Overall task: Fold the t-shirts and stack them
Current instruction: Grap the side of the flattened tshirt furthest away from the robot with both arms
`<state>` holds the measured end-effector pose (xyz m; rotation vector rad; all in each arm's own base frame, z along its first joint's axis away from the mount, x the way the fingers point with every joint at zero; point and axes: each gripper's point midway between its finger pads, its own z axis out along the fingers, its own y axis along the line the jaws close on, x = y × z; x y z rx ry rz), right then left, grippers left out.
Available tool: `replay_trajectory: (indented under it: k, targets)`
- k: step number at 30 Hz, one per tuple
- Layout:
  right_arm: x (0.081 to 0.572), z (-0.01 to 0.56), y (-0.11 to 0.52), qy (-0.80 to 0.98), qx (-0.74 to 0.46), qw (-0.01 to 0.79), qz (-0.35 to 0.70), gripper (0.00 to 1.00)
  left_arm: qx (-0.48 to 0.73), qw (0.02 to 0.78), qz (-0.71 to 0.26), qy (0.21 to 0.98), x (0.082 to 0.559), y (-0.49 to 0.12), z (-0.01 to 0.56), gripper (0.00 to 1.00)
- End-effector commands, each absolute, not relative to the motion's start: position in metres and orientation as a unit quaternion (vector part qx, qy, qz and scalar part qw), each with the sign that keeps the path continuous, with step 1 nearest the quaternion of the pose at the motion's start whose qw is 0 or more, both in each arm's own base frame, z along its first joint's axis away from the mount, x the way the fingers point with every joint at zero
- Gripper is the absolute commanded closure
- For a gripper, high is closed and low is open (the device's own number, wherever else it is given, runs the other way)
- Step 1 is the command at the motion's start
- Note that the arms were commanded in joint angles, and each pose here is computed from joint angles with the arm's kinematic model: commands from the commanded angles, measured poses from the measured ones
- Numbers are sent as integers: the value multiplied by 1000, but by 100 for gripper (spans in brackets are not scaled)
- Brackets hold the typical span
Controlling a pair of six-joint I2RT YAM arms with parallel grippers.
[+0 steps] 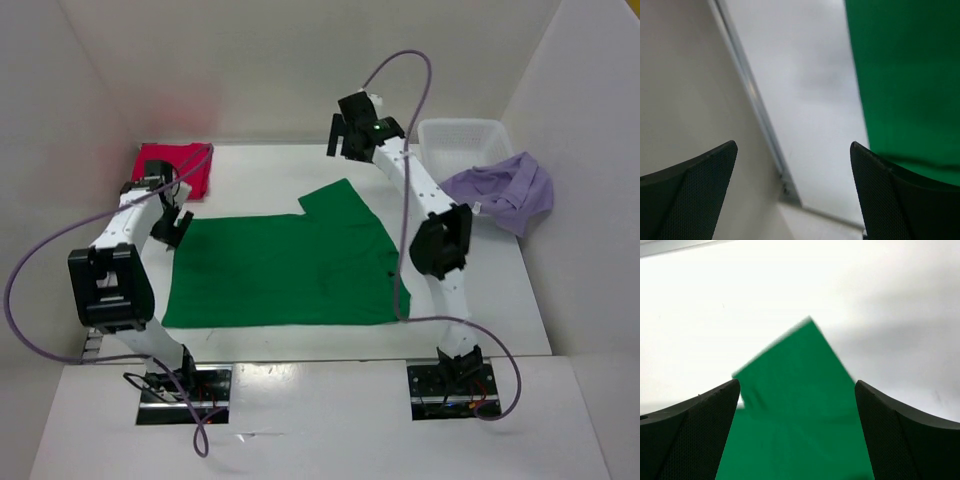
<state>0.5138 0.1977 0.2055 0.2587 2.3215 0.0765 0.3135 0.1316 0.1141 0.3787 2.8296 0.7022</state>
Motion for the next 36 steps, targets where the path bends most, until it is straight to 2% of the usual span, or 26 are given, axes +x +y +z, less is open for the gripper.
replay_trajectory:
  k: [1, 3, 4, 5, 10, 15, 18, 19, 22, 24, 25, 28, 29, 31, 32, 33, 36]
  targets:
    - [570, 177, 197, 916, 30, 400, 25, 0, 83, 204, 143, 965, 375, 112, 111, 0]
    - [585, 151, 198, 924, 28, 370, 96, 0, 80, 215, 112, 967, 396, 108, 100, 0]
    - [594, 153, 201, 918, 36, 381, 104, 0, 82, 220, 79, 969, 402, 97, 94, 0]
    - [602, 125, 198, 924, 35, 370, 95, 0, 78, 212, 65, 972, 406, 99, 81, 0]
    - [603, 65, 206, 938, 20, 341, 65, 0, 14, 225, -7, 974, 424, 117, 56, 0]
    - [598, 11, 216, 949, 6, 313, 45, 3, -13, 231, -14, 973, 430, 137, 39, 0]
    - [593, -1, 226, 951, -4, 305, 46, 16, -12, 227, -26, 973, 437, 136, 27, 0]
    - [588, -1, 239, 951, -18, 305, 47, 23, -17, 222, -29, 974, 436, 135, 22, 0]
    - [576, -6, 251, 954, -37, 295, 41, 25, -26, 221, -41, 974, 442, 133, 16, 0]
    - [569, -8, 254, 957, -42, 285, 38, 30, -24, 224, -45, 973, 446, 133, 13, 0]
    - [566, -9, 253, 958, -42, 280, 36, 39, -24, 228, -44, 972, 452, 135, 14, 0]
    - [567, 1, 247, 957, -33, 288, 24, 56, -24, 231, -43, 972, 456, 136, 14, 0]
    - [570, 4, 239, 957, -27, 289, 22, 67, -22, 234, -51, 971, 459, 134, 13, 0]
    - [570, 12, 238, 957, -25, 287, 32, 78, -16, 232, -58, 971, 459, 132, 11, 0]
    - [572, 21, 236, 956, -23, 291, 42, 92, -17, 227, -60, 972, 457, 131, 11, 0]
    - [572, 21, 236, 956, -19, 290, 44, 99, -11, 223, -70, 972, 456, 123, 11, 0]
    - [574, 47, 237, 951, -17, 306, 50, 100, 0, 231, -95, 968, 457, 113, 14, 0]
